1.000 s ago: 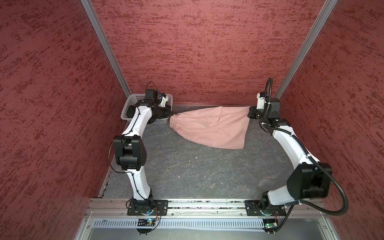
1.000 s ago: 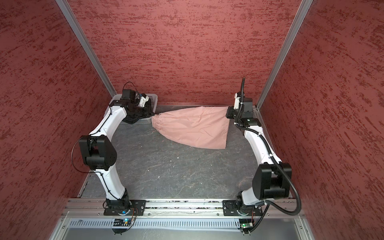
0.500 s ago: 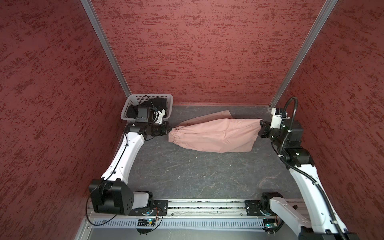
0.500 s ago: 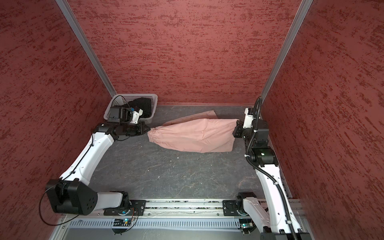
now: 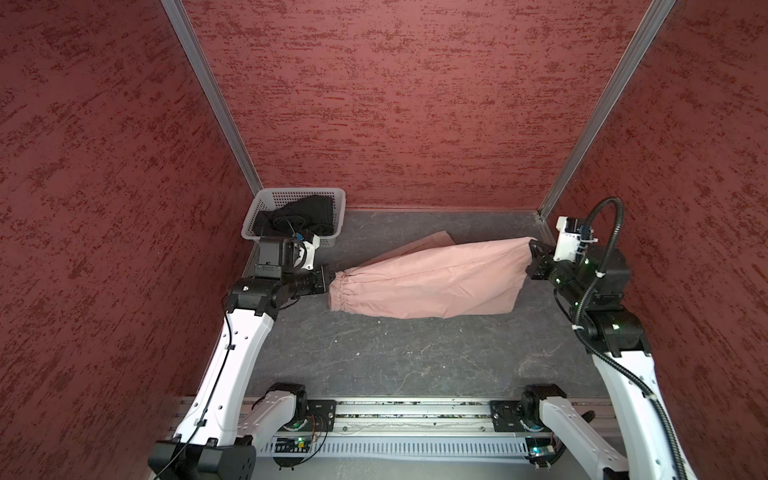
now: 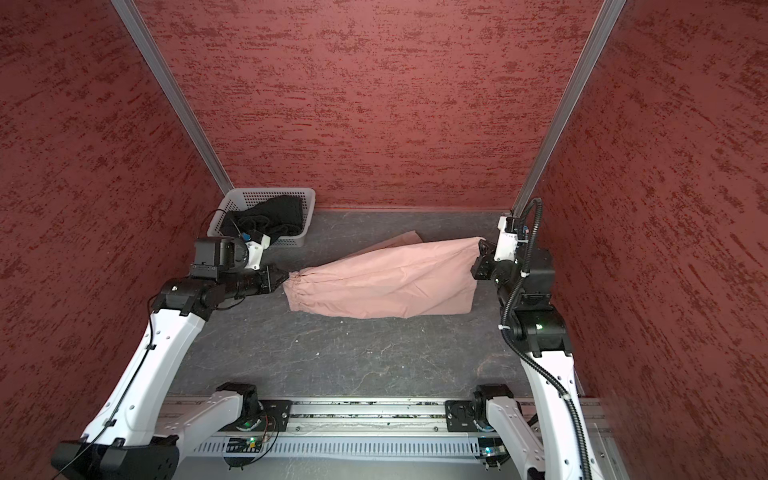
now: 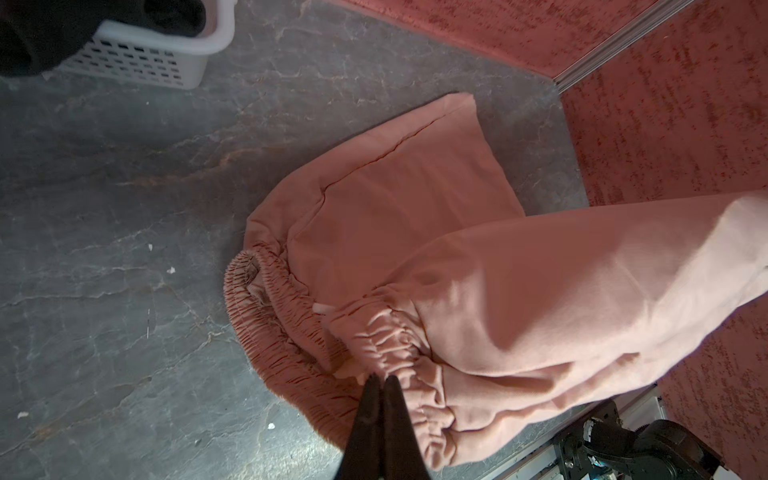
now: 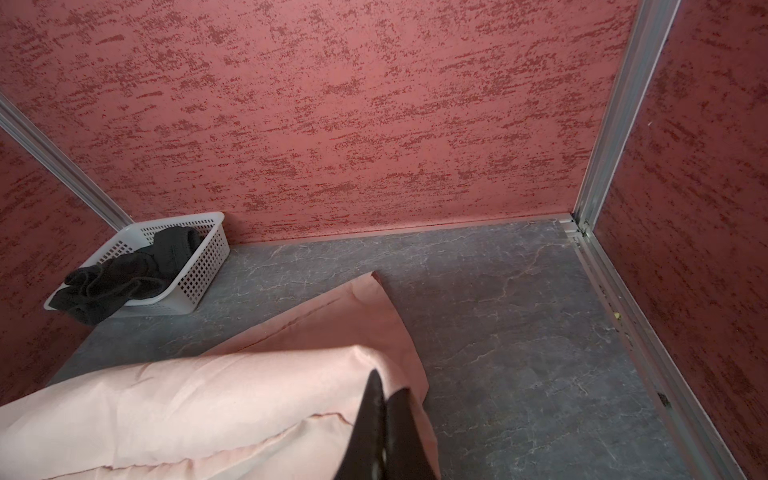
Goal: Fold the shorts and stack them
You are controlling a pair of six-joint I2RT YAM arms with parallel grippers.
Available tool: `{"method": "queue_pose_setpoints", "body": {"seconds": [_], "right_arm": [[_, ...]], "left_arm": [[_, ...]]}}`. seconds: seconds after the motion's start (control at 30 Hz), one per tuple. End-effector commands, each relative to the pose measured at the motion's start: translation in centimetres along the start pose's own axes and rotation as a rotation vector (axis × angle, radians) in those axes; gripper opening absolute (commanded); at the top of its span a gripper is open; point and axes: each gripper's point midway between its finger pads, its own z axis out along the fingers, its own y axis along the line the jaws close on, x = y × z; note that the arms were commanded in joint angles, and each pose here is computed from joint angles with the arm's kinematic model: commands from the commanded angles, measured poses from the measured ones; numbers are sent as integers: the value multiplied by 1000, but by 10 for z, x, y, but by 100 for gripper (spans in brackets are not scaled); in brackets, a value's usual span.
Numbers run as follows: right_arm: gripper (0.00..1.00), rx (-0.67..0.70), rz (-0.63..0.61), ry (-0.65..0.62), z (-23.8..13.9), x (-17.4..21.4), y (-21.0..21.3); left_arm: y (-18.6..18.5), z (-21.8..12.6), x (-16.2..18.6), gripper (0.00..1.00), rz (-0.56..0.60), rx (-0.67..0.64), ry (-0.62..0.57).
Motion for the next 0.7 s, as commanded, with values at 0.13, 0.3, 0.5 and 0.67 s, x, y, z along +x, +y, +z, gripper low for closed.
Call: {"method": "queue_pose_setpoints", "body": {"seconds": [0.13, 0.3, 0.5, 0.67], "right_arm": [[0, -36, -50, 14, 53, -23, 2], [0, -51, -40, 76, 106, -12, -3], [0, -87, -31, 197, 176, 15, -9], [0, -92, -27, 286, 233, 37, -18]], "left_arm": [[37, 16, -9, 0, -81, -102, 30], [59, 31, -18, 0, -132, -134, 54], [80, 50, -26, 0, -154, -153, 80], [101, 64, -31, 0, -192, -182, 90]]}}
